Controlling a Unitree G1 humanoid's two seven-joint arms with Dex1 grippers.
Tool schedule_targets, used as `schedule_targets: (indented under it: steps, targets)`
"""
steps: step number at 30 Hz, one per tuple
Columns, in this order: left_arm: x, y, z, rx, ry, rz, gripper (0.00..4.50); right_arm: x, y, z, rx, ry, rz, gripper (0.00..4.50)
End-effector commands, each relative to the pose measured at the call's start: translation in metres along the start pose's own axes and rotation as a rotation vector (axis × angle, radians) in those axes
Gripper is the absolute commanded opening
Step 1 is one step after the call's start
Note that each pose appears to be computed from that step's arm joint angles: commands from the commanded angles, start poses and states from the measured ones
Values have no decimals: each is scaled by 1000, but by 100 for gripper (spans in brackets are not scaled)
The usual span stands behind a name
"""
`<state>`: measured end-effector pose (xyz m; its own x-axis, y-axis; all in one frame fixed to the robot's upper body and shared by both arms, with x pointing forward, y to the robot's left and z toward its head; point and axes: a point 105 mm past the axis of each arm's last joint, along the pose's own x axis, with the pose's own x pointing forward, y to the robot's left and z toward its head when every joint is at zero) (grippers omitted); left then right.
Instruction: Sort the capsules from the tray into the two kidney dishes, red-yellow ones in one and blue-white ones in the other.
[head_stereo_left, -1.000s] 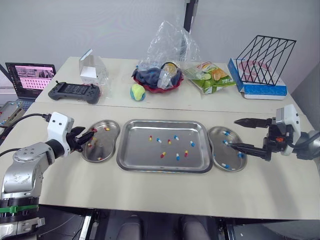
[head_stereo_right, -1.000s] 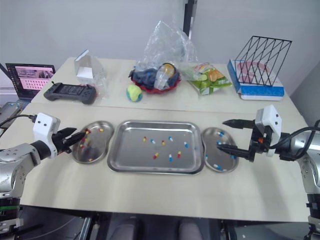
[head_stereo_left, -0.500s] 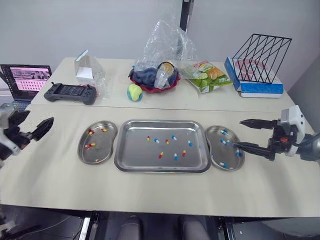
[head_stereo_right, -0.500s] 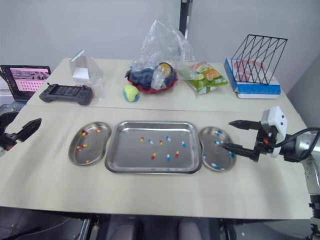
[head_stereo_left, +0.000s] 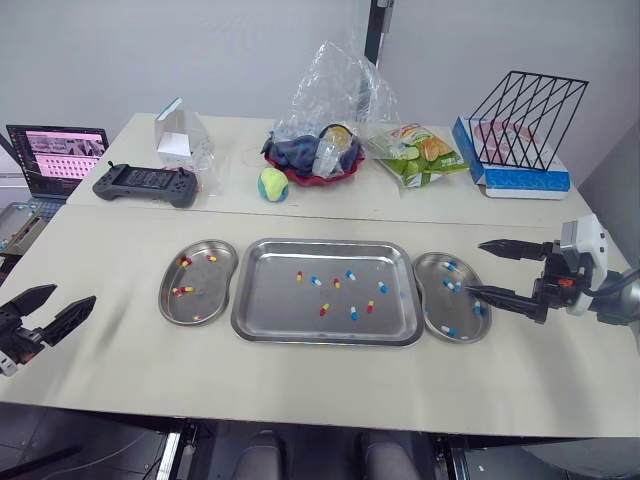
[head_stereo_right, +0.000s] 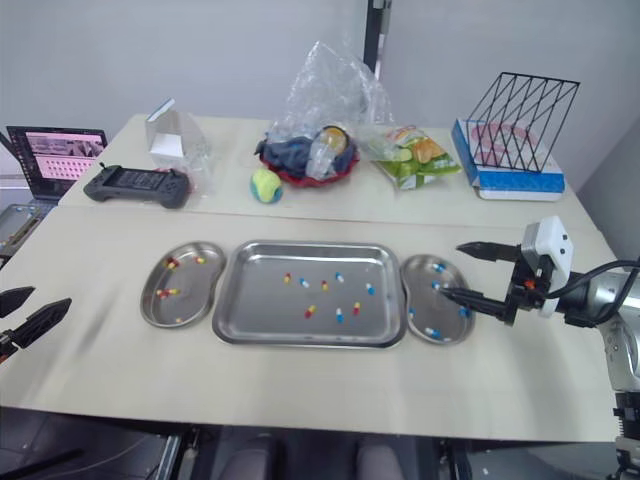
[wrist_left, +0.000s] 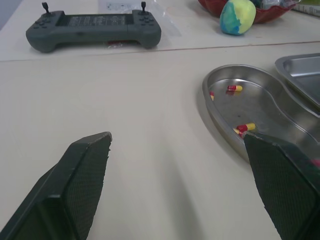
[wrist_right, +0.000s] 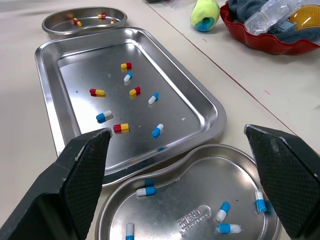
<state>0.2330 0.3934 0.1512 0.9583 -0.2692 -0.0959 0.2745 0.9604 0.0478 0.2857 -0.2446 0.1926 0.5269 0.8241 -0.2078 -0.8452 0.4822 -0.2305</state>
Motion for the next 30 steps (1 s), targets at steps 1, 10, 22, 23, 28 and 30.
schedule_targets:
  steps: [1, 10, 22, 23, 28, 30]
  targets:
    - [-2, 4, 12, 23, -60, 18, 443, -4, -4, 10, -48, -16, -12, 450]
    - [-5, 7, 15, 28, -64, 25, 443, -4, -2, 9, -47, -17, -9, 450]
    - [32, -44, 58, -15, -165, -221, 443, -2, 0, 11, -48, -19, 5, 450]
    - [40, -54, 61, -10, -156, -256, 443, -2, 0, 12, -50, -20, 5, 450]
    - [83, -95, 64, 1, -131, -308, 443, -1, 3, 13, -54, -25, 0, 450]
    - [103, -123, 65, 3, -136, -346, 443, -1, 6, 14, -53, -33, -4, 450]
